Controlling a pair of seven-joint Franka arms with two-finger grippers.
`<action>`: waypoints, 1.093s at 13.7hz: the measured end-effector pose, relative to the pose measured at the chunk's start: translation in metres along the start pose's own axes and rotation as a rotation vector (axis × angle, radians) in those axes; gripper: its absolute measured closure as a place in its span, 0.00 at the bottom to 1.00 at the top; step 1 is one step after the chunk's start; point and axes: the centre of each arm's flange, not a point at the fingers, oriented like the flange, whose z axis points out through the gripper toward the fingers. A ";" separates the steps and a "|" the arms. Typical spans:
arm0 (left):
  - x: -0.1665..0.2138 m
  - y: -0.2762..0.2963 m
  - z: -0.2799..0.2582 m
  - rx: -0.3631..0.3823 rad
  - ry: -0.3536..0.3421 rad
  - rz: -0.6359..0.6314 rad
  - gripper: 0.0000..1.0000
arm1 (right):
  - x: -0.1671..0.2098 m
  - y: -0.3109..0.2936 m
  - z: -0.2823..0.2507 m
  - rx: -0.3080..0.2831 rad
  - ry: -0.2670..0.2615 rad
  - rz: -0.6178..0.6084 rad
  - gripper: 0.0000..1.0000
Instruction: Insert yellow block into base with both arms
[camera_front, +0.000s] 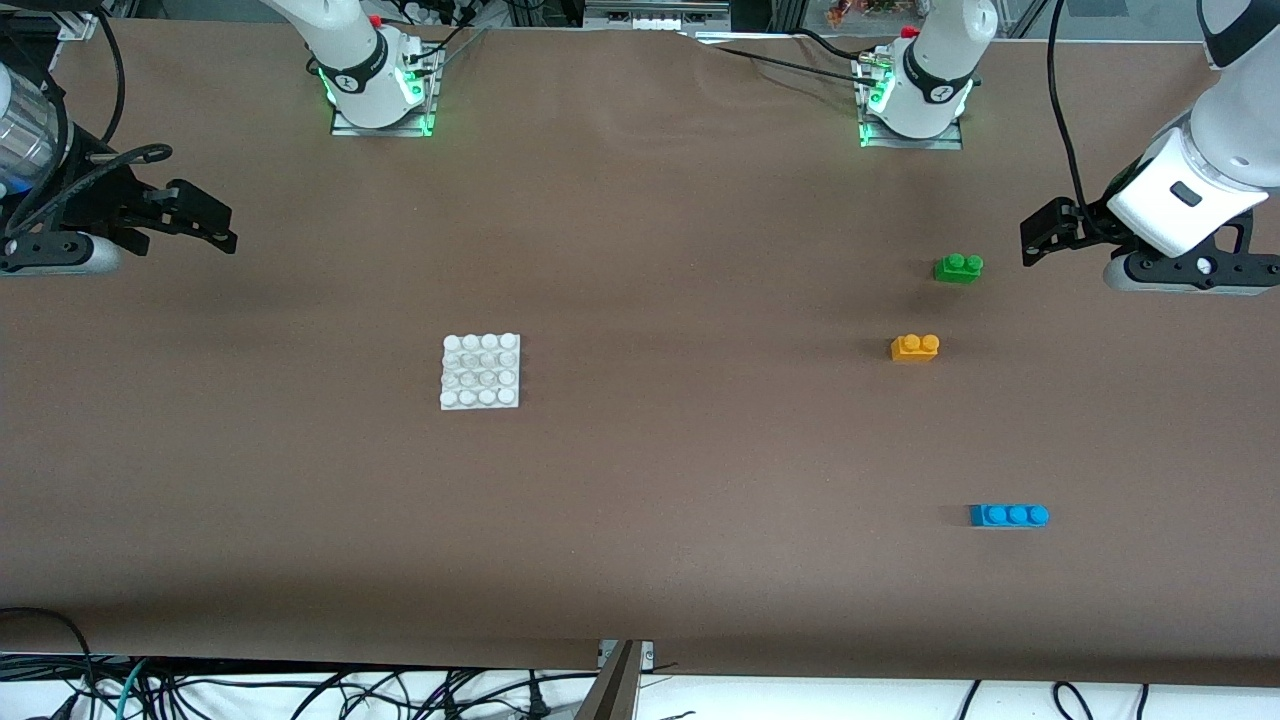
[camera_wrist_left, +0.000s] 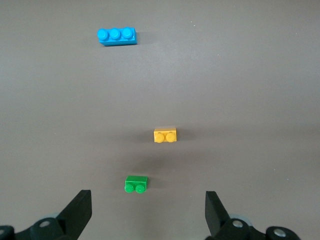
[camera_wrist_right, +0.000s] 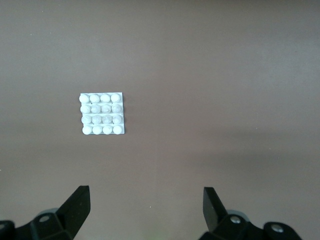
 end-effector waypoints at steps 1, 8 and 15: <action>0.000 0.000 0.000 0.000 -0.001 0.000 0.00 | 0.000 -0.001 0.001 0.000 -0.002 -0.001 0.00; -0.001 0.000 0.000 0.001 -0.006 0.000 0.00 | 0.001 -0.007 0.008 -0.002 -0.019 -0.020 0.00; -0.001 0.000 0.000 0.001 -0.009 0.000 0.00 | 0.001 -0.009 0.015 -0.004 -0.032 -0.029 0.00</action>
